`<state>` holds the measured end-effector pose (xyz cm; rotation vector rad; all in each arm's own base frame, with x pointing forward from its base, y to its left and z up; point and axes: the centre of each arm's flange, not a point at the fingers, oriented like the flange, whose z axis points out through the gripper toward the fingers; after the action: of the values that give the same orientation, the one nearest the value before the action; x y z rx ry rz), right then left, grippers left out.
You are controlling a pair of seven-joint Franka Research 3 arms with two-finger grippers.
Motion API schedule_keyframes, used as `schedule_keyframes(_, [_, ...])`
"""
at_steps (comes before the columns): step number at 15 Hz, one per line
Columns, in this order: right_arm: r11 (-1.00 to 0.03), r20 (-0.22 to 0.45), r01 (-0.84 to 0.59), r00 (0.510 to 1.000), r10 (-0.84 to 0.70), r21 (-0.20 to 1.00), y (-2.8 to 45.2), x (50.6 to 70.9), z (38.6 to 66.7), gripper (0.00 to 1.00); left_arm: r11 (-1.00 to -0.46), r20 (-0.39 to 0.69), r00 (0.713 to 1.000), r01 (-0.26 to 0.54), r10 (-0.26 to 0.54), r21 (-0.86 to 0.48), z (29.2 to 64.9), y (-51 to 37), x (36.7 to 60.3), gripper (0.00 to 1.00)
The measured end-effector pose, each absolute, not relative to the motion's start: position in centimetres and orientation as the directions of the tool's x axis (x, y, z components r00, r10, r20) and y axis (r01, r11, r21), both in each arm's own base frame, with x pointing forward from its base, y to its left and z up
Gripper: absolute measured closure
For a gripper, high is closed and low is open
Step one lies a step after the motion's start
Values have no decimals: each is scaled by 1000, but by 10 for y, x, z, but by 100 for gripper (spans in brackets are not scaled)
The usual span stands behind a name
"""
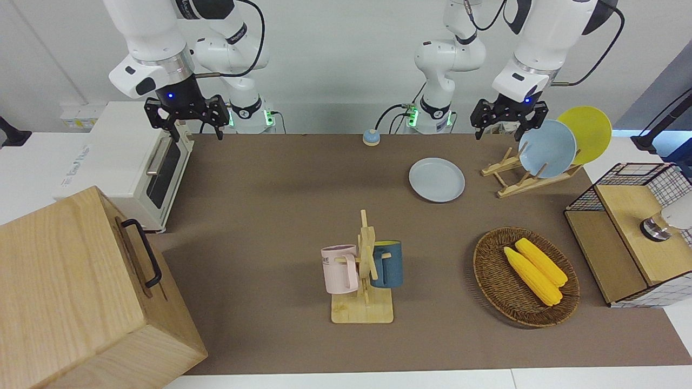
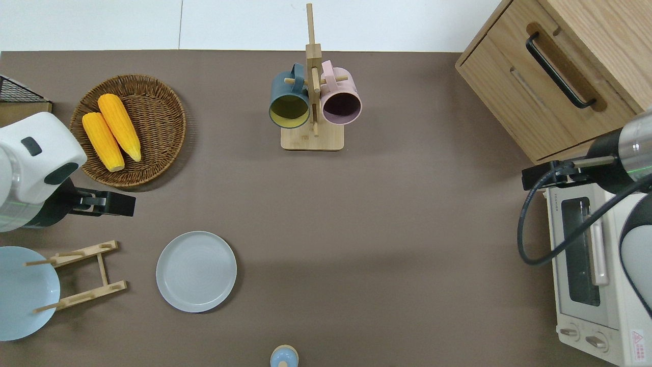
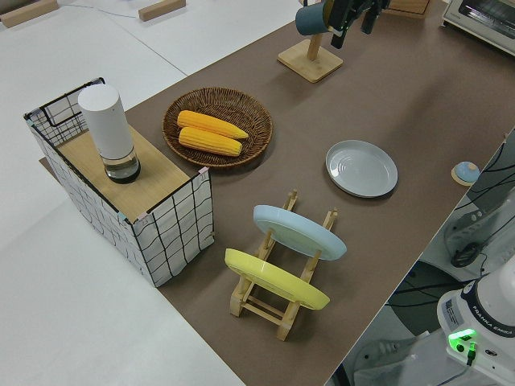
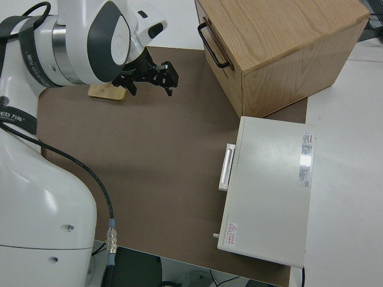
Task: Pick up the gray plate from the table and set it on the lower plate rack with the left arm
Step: 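Move the left gripper toward the rim of the light gray plate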
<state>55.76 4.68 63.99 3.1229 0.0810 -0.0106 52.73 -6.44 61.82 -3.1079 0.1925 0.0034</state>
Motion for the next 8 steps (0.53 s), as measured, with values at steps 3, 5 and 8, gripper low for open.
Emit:
schedule_keyframes(3, [-999,-7,52,999,52,17,47,558,640,1,-992,-6,992,-126,-126,-28,618,-66,527,0])
schedule_keyframes(5, [-999,-7,52,999,52,17,47,558,640,1,-991,-9,992,-128,-128,-28,616,-67,527,0])
schedule_keyframes(8, [-999,-7,52,999,52,17,47,558,640,1,-991,-13,992,-129,-128,-28,615,-67,526,0])
